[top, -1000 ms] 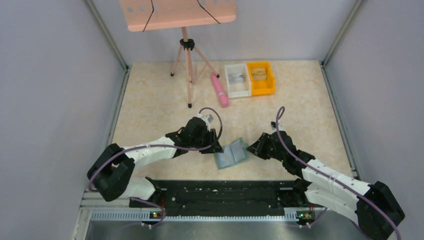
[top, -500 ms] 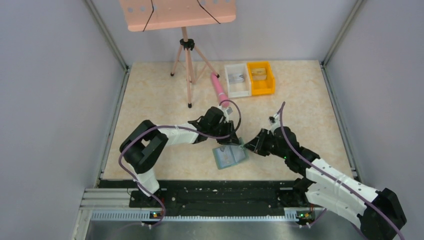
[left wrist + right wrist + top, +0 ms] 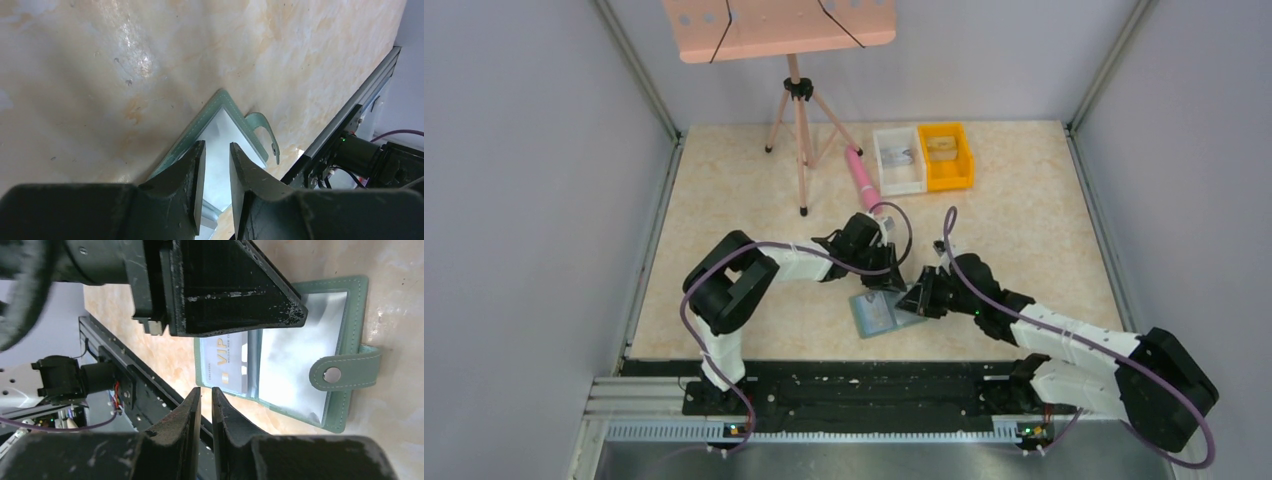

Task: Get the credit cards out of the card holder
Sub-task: Open the card holder at the center of the board.

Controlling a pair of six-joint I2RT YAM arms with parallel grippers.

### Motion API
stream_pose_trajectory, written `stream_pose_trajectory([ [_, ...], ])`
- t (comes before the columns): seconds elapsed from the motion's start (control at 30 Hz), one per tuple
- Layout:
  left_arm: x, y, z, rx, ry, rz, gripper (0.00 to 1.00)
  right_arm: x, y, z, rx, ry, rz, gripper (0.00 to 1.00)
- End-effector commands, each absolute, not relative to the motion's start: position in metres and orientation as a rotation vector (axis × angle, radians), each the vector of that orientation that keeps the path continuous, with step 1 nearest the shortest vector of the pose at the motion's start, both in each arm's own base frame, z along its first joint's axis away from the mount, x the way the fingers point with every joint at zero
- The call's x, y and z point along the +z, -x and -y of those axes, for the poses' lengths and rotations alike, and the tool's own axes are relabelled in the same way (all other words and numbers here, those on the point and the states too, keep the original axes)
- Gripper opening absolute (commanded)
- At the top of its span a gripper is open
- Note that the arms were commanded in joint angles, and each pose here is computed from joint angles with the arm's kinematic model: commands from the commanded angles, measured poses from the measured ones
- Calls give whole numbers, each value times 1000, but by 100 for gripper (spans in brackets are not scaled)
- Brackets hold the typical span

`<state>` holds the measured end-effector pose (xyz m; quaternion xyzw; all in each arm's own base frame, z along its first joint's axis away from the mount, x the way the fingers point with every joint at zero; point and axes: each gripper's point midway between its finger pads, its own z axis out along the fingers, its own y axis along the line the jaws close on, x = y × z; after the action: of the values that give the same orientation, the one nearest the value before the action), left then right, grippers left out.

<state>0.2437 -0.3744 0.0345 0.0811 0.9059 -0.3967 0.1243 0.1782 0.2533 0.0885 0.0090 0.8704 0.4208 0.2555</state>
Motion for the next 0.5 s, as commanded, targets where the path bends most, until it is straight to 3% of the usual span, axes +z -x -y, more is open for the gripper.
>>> stream_pose_trajectory([
  [0.0,56,-262,375,-1114,-258,-2575,30,98,-187,-269,1184,41,-2288,14],
  [0.17,90,-276,365,-1108,-220,-2525,30,73,-190,-260,1099,23,-2323,14],
  [0.47,128,-290,311,-857,-89,-2511,31,32,-184,-248,1021,-46,-2411,15],
])
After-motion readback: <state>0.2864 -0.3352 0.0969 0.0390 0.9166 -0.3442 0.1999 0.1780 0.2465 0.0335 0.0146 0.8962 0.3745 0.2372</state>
